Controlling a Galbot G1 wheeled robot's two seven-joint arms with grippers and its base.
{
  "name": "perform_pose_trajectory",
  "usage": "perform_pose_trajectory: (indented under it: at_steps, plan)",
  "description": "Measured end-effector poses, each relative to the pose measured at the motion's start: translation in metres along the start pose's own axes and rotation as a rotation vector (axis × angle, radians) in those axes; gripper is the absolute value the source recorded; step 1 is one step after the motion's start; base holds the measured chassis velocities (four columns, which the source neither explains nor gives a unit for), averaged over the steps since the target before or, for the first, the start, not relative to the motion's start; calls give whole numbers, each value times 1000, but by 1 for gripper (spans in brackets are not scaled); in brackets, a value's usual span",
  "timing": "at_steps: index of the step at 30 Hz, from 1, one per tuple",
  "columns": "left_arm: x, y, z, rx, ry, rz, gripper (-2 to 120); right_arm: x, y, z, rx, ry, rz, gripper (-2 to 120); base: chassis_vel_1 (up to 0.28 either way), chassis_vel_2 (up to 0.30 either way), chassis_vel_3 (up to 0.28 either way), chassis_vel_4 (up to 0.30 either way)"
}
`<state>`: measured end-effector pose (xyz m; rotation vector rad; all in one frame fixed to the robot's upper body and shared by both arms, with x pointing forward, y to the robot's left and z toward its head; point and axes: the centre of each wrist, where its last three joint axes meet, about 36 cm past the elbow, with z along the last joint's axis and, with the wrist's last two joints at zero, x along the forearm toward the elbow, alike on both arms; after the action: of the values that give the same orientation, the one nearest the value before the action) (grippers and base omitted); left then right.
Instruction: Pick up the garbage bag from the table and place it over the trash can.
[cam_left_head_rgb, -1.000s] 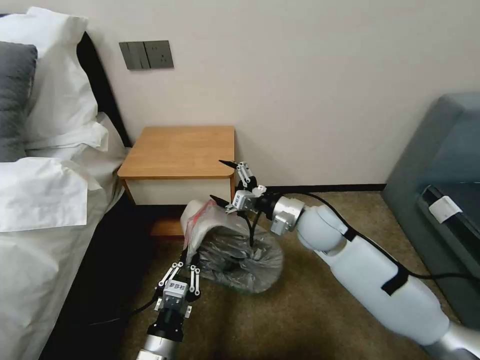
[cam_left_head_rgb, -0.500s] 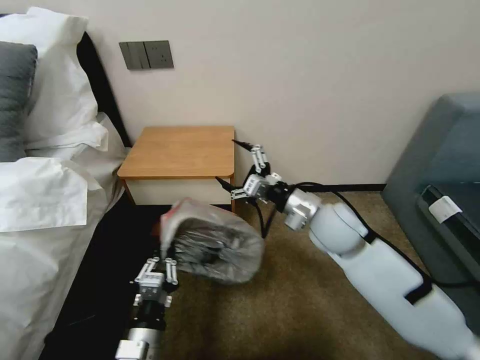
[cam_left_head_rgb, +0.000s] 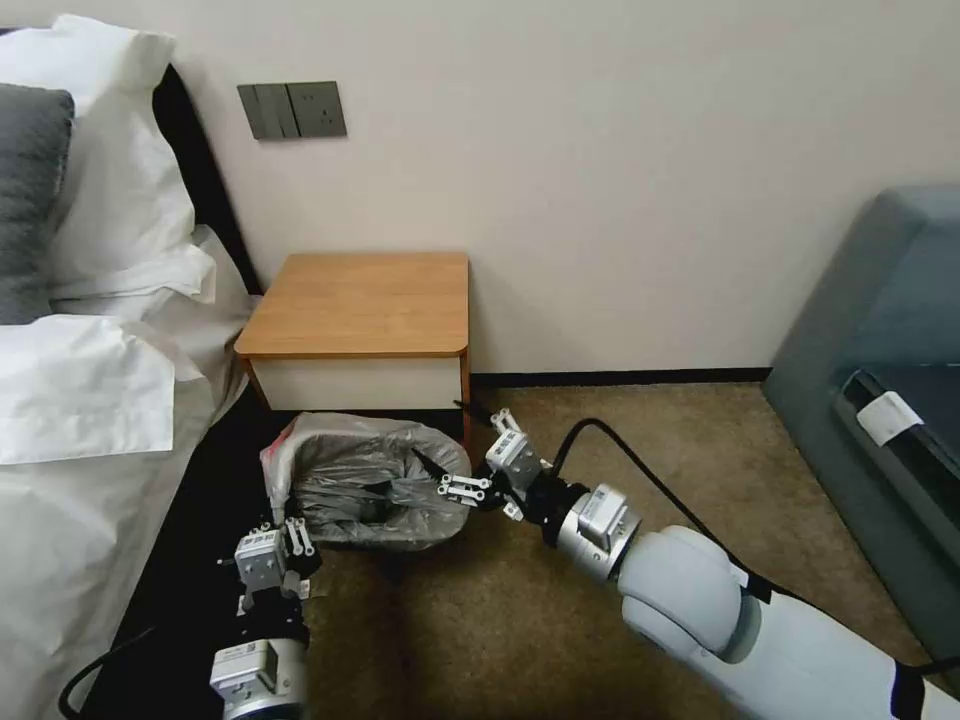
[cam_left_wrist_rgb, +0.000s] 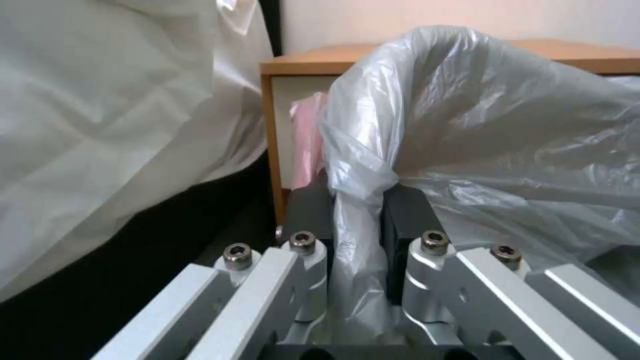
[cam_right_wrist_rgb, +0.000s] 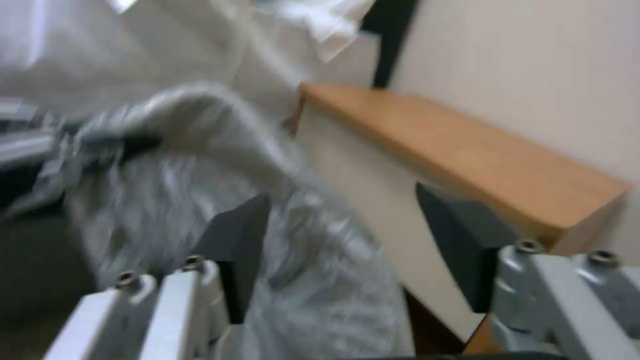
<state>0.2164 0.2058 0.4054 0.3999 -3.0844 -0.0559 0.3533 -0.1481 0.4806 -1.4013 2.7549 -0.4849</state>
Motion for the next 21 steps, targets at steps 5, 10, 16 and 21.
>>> perform_pose_trajectory:
  at_steps: [5, 10, 16, 21]
  plan:
    - [0, -1, -1, -2, -1, 9, 11, -1, -15, 12, 96, 78, -148, 39, 0, 0, 0, 0]
    - [1, -6, 3, -4, 8, 25, 11, -14, -20, 10, 173, 105, -209, 24, 0, 0, 0, 0]
    - [3, -12, 6, -6, 18, 39, 11, -39, -16, 10, 212, 170, -255, 4, 0, 0, 0, 0]
    - [4, -14, 7, -11, 20, 52, 11, -59, -13, 11, 231, 220, -268, 0, 0, 0, 0, 0]
